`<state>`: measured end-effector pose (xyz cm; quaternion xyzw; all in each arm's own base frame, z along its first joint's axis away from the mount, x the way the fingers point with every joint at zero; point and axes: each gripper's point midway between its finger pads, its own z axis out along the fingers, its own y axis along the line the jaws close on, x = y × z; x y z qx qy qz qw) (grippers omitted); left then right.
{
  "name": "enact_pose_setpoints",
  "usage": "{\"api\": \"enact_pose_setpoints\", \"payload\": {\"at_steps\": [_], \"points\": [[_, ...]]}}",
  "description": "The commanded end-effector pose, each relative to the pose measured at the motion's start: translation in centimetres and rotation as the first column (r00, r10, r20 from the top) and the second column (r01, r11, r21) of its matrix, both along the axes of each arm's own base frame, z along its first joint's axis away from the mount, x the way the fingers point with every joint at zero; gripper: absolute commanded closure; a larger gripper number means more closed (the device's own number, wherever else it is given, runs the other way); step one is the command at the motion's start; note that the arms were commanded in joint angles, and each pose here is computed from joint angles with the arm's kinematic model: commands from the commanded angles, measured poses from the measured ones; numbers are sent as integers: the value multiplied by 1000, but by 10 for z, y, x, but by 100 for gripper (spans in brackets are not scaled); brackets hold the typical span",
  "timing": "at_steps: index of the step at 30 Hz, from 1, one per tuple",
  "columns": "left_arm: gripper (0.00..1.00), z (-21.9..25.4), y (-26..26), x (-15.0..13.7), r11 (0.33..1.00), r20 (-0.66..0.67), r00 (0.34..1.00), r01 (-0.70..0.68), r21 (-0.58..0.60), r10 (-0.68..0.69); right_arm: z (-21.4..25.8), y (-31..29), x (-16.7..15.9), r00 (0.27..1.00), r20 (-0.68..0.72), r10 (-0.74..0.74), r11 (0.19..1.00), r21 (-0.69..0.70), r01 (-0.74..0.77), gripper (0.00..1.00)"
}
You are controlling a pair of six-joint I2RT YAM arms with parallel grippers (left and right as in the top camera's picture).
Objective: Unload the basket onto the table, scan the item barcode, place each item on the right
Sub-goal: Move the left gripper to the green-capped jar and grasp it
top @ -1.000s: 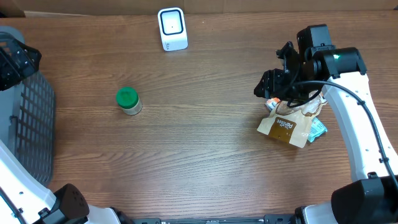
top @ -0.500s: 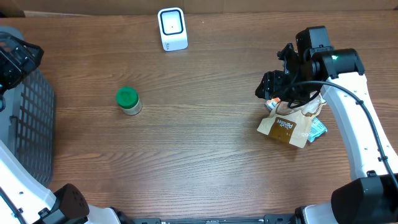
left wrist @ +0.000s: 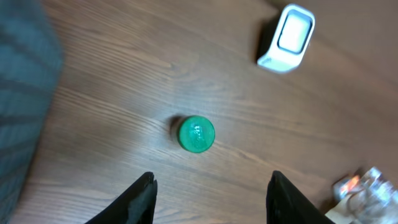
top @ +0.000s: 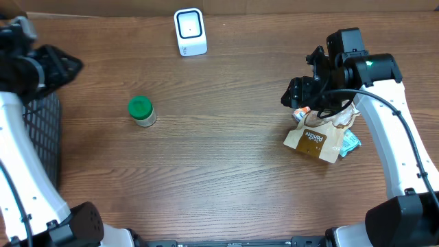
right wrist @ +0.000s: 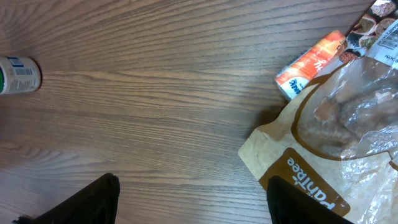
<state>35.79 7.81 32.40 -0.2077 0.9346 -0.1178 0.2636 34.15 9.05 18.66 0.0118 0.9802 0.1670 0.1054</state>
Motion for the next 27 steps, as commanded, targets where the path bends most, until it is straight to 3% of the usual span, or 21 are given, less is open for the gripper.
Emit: {"api": "enact_pose_setpoints", "payload": {"at_steps": [1,3,8,11,19,27], "points": [[59,-30,-10,6,995,-81,995,57,80,-51,-2,1,-1,1000,-3,8,1000,-5,-8,25],[57,-45,-17,10,992,-107,992,82,95,-72,-2,1,0,1000,-2,7,1000,-5,-7,25],[20,-76,-33,23,984,-129,984,135,118,-119,-3,-1,2,1000,6,5,1000,-15,-5,23],[11,-91,-38,29,980,-147,980,153,130,-134,-3,-1,2,1000,7,7,1000,-15,-7,22],[1,-127,-43,46,969,-204,961,213,123,-185,-3,-1,2,1000,7,7,1000,-15,-7,22],[2,-178,-58,58,937,-308,906,335,99,-292,-3,-1,2,1000,8,8,1000,-16,-8,21]]}}
